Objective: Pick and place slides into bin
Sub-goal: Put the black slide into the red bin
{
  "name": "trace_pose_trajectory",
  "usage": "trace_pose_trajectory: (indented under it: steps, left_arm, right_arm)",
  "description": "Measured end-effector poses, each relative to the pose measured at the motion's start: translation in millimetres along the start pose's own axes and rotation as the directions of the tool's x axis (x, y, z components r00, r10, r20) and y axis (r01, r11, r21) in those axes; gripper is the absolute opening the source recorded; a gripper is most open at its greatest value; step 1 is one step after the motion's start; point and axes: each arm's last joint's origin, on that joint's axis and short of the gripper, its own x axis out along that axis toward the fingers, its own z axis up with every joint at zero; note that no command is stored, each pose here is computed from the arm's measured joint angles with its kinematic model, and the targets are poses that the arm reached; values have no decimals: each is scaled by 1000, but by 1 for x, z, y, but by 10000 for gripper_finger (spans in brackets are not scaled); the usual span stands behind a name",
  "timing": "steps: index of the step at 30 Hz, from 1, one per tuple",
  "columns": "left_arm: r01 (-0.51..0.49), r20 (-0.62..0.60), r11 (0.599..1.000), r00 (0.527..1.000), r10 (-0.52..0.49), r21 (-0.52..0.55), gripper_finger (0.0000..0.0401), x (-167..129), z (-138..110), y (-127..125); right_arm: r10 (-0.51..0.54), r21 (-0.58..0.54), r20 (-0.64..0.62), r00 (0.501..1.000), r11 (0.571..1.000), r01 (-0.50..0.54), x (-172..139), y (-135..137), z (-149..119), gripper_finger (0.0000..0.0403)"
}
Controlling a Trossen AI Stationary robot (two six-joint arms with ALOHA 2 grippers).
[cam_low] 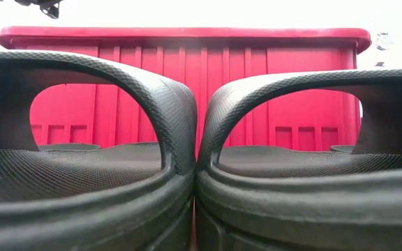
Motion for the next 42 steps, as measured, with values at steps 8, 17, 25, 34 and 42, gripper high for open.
trace_pose_trajectory:
  steps: [8,17,25,34,42]
  left_arm:
    - [0,0,1000,1000,0,-2,19,0,0,0]
    - [1,0,1000,1000,-1,-2,19,0,0,0]
    - [1,0,1000,1000,-1,-2,19,0,0,0]
    - [0,0,1000,1000,0,-2,19,0,0,0]
    - [-3,-35,999,999,2,-41,19,7,-2,-2]
  right_arm:
    - [-2,40,-36,999,999,3,-12,36,7,0]
    - [-77,27,-63,995,997,79,-40,76,12,0]
    - [-166,-158,76,983,971,177,-73,108,21,0]
    - [-243,-197,229,943,937,289,-107,124,33,0]
    - [-252,-347,454,855,833,431,-123,132,51,0]
